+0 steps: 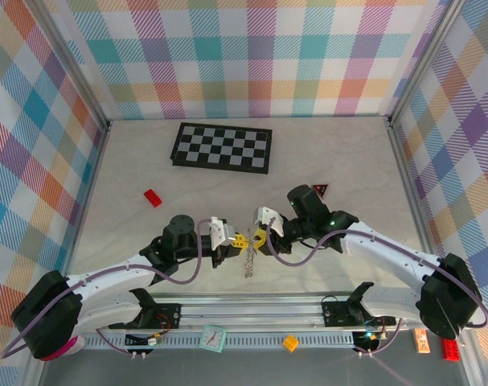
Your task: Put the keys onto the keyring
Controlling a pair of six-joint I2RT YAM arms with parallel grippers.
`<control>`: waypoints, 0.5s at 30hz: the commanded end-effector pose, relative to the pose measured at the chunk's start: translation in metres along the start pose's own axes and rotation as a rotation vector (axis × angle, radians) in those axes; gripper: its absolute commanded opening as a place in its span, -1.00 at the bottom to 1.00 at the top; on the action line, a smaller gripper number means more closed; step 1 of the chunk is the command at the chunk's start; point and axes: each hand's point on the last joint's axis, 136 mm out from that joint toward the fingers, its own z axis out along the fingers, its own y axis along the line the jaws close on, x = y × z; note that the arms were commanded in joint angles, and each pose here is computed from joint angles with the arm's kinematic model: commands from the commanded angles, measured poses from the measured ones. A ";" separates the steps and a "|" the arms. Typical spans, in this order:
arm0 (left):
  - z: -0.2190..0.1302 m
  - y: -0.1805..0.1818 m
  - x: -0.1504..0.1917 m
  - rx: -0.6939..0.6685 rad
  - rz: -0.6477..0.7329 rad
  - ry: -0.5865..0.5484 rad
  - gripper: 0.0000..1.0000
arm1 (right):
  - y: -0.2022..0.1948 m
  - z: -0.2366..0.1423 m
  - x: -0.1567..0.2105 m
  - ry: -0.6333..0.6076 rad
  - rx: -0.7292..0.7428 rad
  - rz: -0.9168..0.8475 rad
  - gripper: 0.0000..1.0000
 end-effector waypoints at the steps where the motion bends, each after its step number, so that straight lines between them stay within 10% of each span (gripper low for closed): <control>1: 0.000 -0.003 -0.017 0.011 0.009 -0.094 -1.00 | 0.005 0.001 -0.009 -0.055 -0.032 -0.021 -0.39; 15: 0.003 -0.001 -0.018 0.011 -0.021 -0.128 -1.00 | -0.003 0.005 -0.008 -0.072 0.004 -0.012 -0.45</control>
